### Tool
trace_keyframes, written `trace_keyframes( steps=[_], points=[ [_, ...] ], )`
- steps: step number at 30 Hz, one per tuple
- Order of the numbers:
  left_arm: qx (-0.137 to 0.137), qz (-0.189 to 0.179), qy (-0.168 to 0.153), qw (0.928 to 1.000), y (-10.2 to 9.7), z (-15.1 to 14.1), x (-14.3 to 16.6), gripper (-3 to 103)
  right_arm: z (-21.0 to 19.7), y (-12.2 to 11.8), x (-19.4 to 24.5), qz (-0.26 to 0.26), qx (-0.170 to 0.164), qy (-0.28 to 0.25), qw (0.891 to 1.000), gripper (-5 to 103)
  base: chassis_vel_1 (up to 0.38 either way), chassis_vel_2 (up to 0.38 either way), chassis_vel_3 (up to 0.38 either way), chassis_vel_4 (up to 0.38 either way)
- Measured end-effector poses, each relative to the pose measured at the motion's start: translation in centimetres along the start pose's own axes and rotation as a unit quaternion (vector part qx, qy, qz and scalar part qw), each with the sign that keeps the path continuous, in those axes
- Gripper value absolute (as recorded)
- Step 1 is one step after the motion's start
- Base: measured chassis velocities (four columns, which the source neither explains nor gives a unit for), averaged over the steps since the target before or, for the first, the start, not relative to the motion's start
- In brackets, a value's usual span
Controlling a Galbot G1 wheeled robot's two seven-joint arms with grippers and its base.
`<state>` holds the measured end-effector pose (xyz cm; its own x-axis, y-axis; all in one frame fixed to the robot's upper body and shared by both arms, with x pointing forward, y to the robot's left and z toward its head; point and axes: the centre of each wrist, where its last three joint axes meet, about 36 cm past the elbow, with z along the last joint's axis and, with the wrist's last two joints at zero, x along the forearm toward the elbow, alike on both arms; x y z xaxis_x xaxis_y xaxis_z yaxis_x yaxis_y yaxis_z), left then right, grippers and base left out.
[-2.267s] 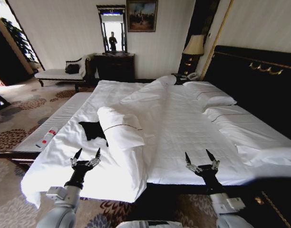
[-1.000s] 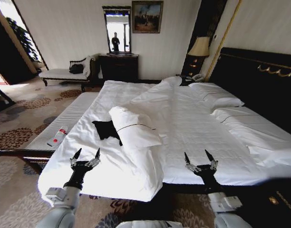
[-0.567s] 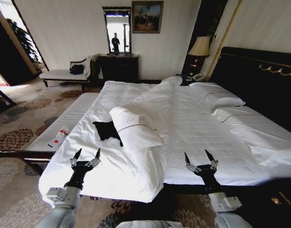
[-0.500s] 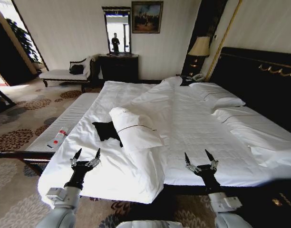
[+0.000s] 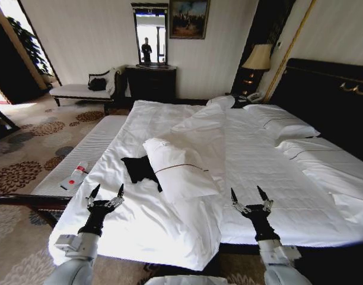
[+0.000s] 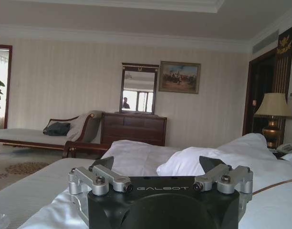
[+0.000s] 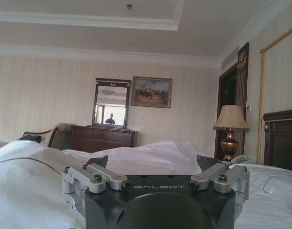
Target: Fold the clothes on the bed.
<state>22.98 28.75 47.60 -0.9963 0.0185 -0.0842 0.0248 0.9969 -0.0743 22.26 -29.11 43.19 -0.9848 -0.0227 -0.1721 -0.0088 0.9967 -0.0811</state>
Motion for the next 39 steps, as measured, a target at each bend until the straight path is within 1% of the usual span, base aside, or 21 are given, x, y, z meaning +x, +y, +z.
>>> trace_keyframes(
  steps=[2, 3, 4, 5, 6, 7, 8, 9, 10, 12, 13, 18, 19, 23, 25, 27, 28, 30, 34, 35, 39],
  points=[
    [-0.003, -0.003, -0.007, 1.0, 0.2, -0.7, 0.0, 100, -1.1, -0.2, -1.0, 0.009, -0.088, 0.003, 0.996, 100, 0.0, -0.061, -0.001, 0.052],
    [-0.003, -0.003, -0.007, 1.0, 0.2, -0.7, 0.0, 100, -1.1, -0.2, -1.0, 0.009, -0.088, 0.003, 0.996, 100, 0.0, -0.061, -0.005, 0.05],
    [-0.005, -0.004, -0.008, 0.9999, 0.3, -0.9, 0.0, 100, -1.8, -0.1, -1.6, 0.015, -0.136, 0.013, 0.99, 100, -0.006, -0.032, -0.005, 0.05],
    [-0.005, -0.006, -0.009, 0.9999, 0.3, -1.0, 0.1, 100, -2.9, 0.0, -2.5, 0.022, -0.196, 0.034, 0.98, 100, 0.0, 0.0, 0.0, 0.0],
    [-0.005, -0.007, -0.008, 0.9999, 0.3, -1.0, 0.2, 100, -3.5, 0.0, -3.1, 0.022, -0.226, 0.045, 0.973, 100, 0.0, 0.0, 0.0, 0.0],
    [-0.007, -0.01, -0.006, 0.9999, 0.2, -1.0, 0.4, 100, -4.8, -0.3, -4.6, 0.012, -0.296, 0.073, 0.952, 100, 0.0, 0.0, 0.0, 0.0],
    [-0.007, -0.01, -0.006, 0.9999, 0.2, -1.0, 0.4, 100, -4.8, -0.3, -4.6, 0.012, -0.296, 0.073, 0.952, 100, 0.0, 0.0, 0.0, 0.0],
    [-0.009, -0.012, -0.004, 0.9999, 0.1, -1.0, 0.6, 100, -5.3, -0.6, -5.6, -0.002, -0.323, 0.088, 0.942, 100, 0.0, 0.0, 0.0, 0.0],
    [-0.011, -0.014, -0.002, 0.9998, 0.0, -1.0, 0.8, 100, -5.6, -0.9, -6.6, -0.017, -0.335, 0.102, 0.936, 100, 0.0, 0.0, 0.0, 0.0],
    [-0.015, -0.018, 0.0, 0.9997, -0.1, -1.2, 1.2, 100, -5.8, -1.5, -8.8, -0.047, -0.351, 0.138, 0.925, 100, 0.0, 0.0, 0.0, 0.0],
    [-0.015, -0.018, 0.0, 0.9997, -0.1, -1.2, 1.2, 100, -5.8, -1.5, -8.8, -0.047, -0.351, 0.138, 0.925, 100, 0.0, 0.0, 0.0, 0.0],
    [-0.032, -0.029, 0.004, 0.9991, -0.3, -1.4, 2.0, 100, -6.2, -2.9, -15.4, -0.089, -0.406, 0.198, 0.888, 100, 0.0, 0.0, 0.0, 0.0],
    [-0.032, -0.029, 0.004, 0.9991, -0.3, -1.4, 2.0, 100, -6.2, -2.9, -15.4, -0.089, -0.406, 0.198, 0.888, 100, 0.0, 0.0, 0.0, 0.0],
    [-0.039, -0.042, 0.014, 0.9983, -0.5, -0.8, 2.7, 100, -5.7, -3.6, -22.3, -0.119, -0.431, 0.215, 0.868, 100, 0.0, 0.0, 0.0, 0.0],
    [-0.037, -0.044, 0.015, 0.9982, -0.5, -0.8, 2.8, 100, -5.5, -3.5, -23.4, -0.124, -0.429, 0.221, 0.867, 100, 0.0, 0.0, 0.0, 0.0],
    [-0.025, -0.046, 0.015, 0.9985, -0.8, -1.1, 3.0, 100, -5.2, -2.9, -25.3, -0.136, -0.42, 0.24, 0.864, 100, 0.0, 0.0, 0.0, 0.0],
    [-0.014, -0.049, 0.015, 0.9986, -1.1, -1.8, 3.2, 100, -5.2, -1.8, -26.9, -0.156, -0.413, 0.258, 0.859, 100, 0.0, 0.0, 0.0, 0.0],
    [-0.012, -0.051, 0.014, 0.9986, -1.1, -2.1, 3.3, 100, -5.3, -1.1, -27.7, -0.168, -0.41, 0.265, 0.856, 100, 0.0, 0.0, 0.0, 0.0],
    [-0.014, -0.059, 0.012, 0.9981, -1.1, -2.9, 3.7, 100, -6.0, 2.7, -30.4, -0.218, -0.4, 0.281, 0.845, 100, 0.0, 0.0, 0.0, 0.0],
    [-0.014, -0.059, 0.012, 0.9981, -1.1, -2.9, 3.7, 100, -6.0, 2.7, -30.4, -0.218, -0.4, 0.281, 0.845, 100, 0.0, 0.0, 0.0, 0.0],
    [-0.016, -0.067, 0.017, 0.9975, -0.9, -2.9, 4.1, 100, -5.9, 6.0, -32.2, -0.234, -0.388, 0.312, 0.835, 100, 0.0, 0.0, 0.0, 0.0]
  ],
)
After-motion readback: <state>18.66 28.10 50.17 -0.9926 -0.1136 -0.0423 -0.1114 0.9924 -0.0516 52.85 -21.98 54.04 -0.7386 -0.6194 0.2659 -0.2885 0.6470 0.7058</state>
